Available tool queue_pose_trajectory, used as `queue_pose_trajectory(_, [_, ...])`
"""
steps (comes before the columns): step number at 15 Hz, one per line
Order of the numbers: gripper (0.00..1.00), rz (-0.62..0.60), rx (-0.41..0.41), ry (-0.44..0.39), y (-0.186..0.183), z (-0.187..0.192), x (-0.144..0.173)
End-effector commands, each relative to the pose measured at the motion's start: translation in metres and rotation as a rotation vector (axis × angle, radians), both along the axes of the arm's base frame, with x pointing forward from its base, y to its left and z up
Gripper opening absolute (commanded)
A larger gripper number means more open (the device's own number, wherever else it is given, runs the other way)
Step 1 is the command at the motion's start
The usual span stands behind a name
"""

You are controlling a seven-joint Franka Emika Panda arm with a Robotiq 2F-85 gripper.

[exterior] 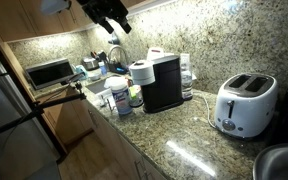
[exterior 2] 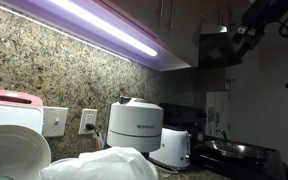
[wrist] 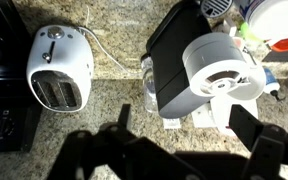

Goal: Press the button on the toaster

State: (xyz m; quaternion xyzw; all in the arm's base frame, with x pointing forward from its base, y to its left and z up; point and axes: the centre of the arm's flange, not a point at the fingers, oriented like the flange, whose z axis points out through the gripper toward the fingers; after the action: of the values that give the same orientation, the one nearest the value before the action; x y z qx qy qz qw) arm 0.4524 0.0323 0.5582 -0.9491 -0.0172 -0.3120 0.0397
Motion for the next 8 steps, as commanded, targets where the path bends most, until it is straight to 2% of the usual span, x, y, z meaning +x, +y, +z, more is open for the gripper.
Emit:
queue_pose_trajectory(1, [1.0, -0.086, 0.085, -0.163, 0.003, -0.005, -0.029])
queue_pose_trajectory(6, [1.0, -0.261, 0.12, -0.384, 0.003, -0.007, -0.038])
queue_pose_trajectory(8, [1.0, -0.31, 0.1, -0.375, -0.007, -0.015, -0.032])
